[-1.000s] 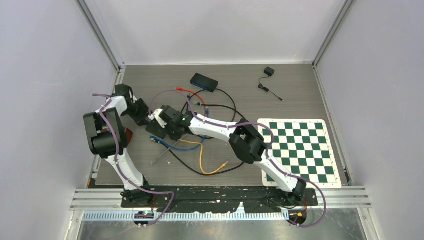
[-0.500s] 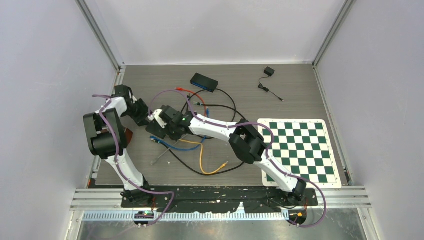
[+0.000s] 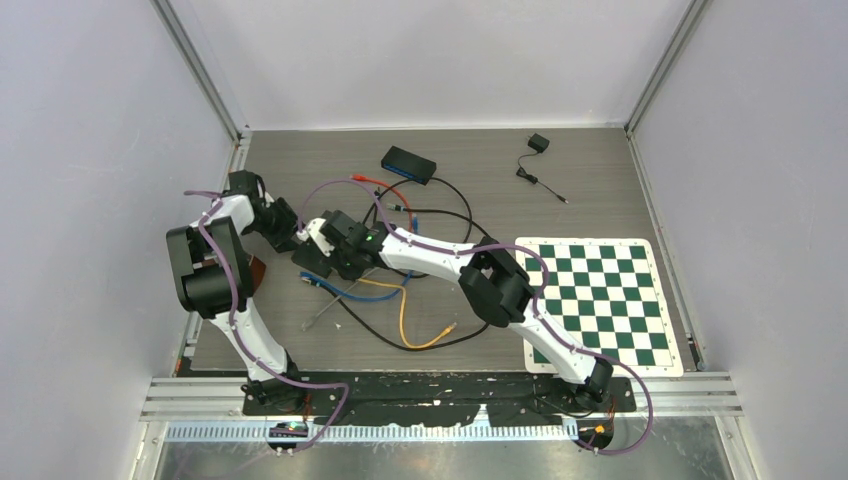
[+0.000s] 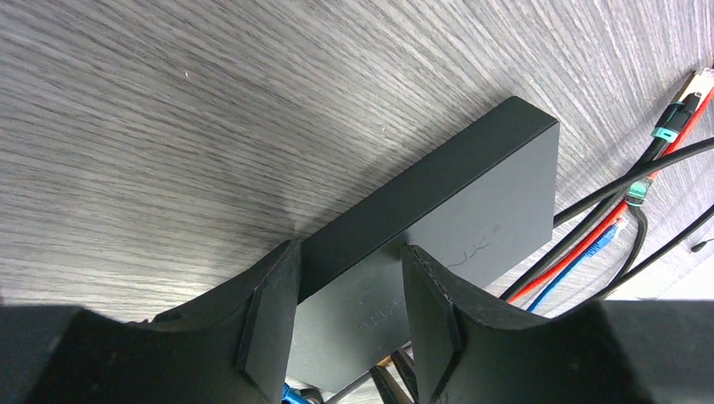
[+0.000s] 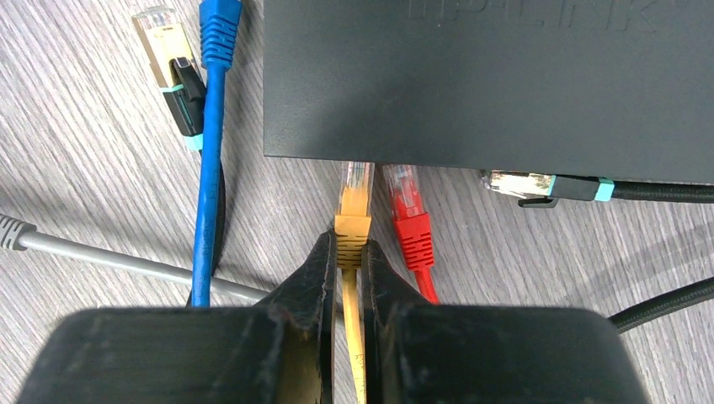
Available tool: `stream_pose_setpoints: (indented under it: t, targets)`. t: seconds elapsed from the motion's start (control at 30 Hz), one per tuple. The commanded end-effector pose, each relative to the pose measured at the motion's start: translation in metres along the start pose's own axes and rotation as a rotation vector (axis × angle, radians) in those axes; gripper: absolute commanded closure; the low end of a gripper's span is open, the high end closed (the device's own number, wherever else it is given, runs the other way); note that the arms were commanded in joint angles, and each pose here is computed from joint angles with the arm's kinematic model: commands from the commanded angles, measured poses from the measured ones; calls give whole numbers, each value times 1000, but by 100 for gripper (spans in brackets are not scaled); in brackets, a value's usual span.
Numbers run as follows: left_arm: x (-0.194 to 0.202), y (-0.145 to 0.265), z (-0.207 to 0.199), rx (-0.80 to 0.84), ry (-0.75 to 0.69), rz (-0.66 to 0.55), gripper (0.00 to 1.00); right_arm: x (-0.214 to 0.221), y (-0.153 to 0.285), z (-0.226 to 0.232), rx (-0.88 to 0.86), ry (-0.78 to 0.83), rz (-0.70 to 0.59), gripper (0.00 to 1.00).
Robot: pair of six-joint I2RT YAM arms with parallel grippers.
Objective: Insert the plug into the switch port
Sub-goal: Insert the connector into the switch port.
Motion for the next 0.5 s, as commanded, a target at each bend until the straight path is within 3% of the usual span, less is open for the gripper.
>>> stream_pose_setpoints:
  t: [0.0, 0.47]
  targets:
    - [23, 1, -5, 20, 33, 75, 51, -90, 42, -6, 24, 44, -301, 95]
    - [23, 3, -5, 20, 34, 74, 50, -100, 54, -4, 60, 101, -338, 95]
Point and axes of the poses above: each gripper's point midway between its finger pads, its own y axis back along the fingers, its own z axis along the line the jaws close on, x = y × z, the point moved 1 cm from there along y, back along the fingers, and after that the axes turned 7 degrees about y, right-handed, at the moved point
